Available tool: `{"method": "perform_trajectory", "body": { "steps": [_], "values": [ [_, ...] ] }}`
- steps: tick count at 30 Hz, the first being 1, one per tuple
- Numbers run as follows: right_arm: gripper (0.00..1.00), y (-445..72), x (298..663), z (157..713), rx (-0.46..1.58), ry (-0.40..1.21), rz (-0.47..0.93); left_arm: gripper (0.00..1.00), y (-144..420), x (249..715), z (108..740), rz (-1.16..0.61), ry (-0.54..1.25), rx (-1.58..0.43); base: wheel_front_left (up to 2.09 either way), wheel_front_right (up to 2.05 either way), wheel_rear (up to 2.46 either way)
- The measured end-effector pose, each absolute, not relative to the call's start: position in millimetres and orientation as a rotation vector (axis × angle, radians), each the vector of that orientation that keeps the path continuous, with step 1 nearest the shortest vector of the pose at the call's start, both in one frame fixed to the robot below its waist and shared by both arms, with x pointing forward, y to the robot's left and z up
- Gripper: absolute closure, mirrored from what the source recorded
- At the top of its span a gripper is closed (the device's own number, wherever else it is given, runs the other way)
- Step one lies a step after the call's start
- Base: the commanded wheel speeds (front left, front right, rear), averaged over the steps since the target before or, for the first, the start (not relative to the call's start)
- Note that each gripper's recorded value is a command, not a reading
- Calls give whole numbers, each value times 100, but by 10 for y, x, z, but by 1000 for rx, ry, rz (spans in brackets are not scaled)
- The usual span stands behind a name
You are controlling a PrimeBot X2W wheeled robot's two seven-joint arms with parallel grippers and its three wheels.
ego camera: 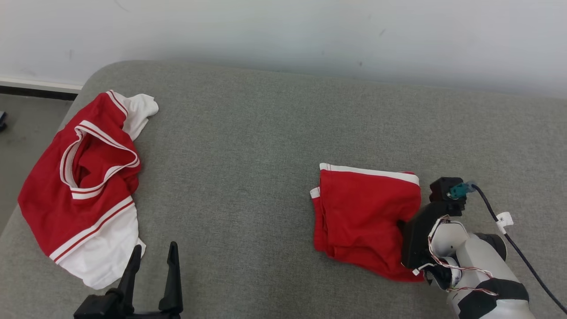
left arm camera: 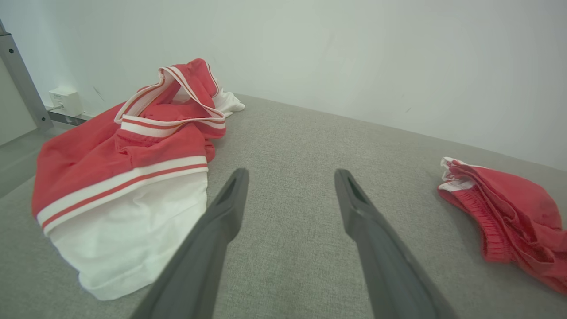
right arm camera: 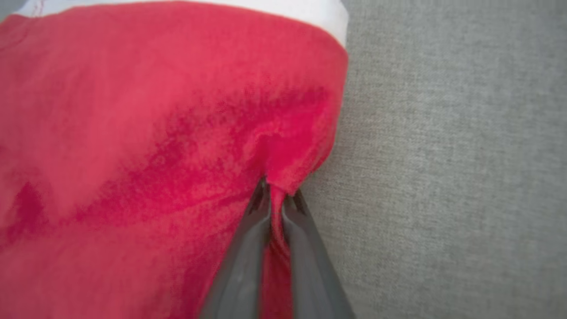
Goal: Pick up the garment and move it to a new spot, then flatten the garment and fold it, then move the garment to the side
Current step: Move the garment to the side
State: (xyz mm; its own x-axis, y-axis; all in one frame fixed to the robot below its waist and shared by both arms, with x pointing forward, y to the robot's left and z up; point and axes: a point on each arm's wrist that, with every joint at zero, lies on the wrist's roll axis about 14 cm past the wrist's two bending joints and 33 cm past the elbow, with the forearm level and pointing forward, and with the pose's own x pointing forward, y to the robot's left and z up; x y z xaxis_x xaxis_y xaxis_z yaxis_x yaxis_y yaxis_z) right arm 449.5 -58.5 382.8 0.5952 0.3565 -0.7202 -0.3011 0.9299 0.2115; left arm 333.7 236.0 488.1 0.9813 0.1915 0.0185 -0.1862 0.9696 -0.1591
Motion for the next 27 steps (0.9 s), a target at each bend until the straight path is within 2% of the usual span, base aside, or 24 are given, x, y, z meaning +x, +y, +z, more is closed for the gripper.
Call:
{"method": "perform_trajectory", "body": {
  "steps": [7, 11, 18, 27],
  "values": [
    [100, -811, 4573, 3936, -223, 825, 437, 0, 2236, 3528, 4953, 142, -57, -162, 0, 0, 0],
    [100, -1240, 4762, 4129, -425, 758, 409, 0, 2062, 3711, 4988, 78, -69, -165, 0, 0, 0],
    [100, -2242, 5021, 4455, -609, 685, 258, 0, 1588, 4109, 5051, -81, -94, -176, 0, 0, 0],
    [100, -3365, 5092, 4544, -667, 691, 48, 0, 1060, 4557, 5038, -255, -123, -171, 0, 0, 0]
  ]
}}
